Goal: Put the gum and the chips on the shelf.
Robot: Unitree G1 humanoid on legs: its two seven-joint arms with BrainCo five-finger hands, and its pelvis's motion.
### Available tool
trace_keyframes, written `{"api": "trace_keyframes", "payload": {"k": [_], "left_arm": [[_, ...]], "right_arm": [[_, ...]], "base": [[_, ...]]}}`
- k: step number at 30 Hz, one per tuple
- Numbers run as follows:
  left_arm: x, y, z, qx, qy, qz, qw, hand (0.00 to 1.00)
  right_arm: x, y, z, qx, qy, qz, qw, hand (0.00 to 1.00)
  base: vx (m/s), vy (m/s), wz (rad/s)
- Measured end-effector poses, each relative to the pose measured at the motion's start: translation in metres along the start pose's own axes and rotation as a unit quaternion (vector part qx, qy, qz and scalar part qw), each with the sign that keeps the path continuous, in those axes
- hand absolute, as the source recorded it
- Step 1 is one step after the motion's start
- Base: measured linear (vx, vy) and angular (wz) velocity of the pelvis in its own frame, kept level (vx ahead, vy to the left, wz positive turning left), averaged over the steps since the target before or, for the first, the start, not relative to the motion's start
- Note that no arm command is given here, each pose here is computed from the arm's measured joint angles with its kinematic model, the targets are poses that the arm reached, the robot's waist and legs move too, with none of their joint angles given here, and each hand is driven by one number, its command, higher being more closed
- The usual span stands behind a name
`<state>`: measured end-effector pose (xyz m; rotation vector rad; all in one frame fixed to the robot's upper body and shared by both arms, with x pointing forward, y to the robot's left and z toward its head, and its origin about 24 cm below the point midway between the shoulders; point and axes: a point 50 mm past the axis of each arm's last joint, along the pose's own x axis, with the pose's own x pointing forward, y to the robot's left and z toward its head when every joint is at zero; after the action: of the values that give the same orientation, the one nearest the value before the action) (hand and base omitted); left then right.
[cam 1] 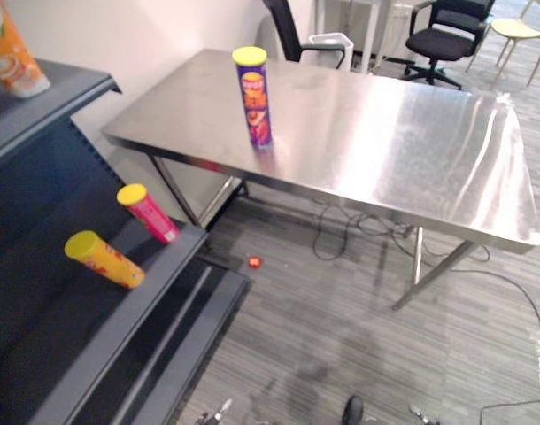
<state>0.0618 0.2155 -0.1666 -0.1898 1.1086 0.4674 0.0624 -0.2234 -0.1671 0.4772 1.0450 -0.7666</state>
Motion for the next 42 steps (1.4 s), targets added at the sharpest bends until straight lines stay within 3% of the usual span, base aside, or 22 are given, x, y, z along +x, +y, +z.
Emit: {"api": "trace_keyframes", "payload": {"k": [6,14,22,30,36,42], "left_arm": [[0.0,0.001,0.007,-0.05,-0.019,0.0,0.999,0.0],[-0.002,-0.004,-0.003,-0.048,0.0,-0.007,0.999,0.0],[0.001,0.006,0.004,0.016,-0.004,-0.002,1.0,0.0],[0.001,0.001,0.003,0.068,-0.002,-0.019,0.997,0.0],[0.001,0.008,0.004,0.035,-0.004,-0.005,0.999,0.0],[-0.001,-0.006,-0.002,-0.009,0.0,-0.008,1.0,0.0]], "right_arm": [[-0.002,-0.007,-0.01,0.031,0.012,-0.016,0.999,0.0],[-0.002,-0.022,-0.004,0.046,0.002,-0.04,0.998,0.0],[-0.002,0.008,-0.01,0.038,0.012,0.006,0.999,0.0],[-0.002,0.011,-0.007,0.035,0.004,0.013,0.999,0.0],[-0.002,0.02,-0.005,0.02,-0.003,0.029,0.999,0.0],[0.0,0.015,0.008,0.022,-0.021,0.021,0.999,0.0]], "base": [[0.01,0.004,-0.22],[0.17,0.201,-0.35],[0.36,0.254,-0.28],[0.29,0.069,0.07],[0.25,-0.188,0.66],[0.12,-0.124,0.36]]}}
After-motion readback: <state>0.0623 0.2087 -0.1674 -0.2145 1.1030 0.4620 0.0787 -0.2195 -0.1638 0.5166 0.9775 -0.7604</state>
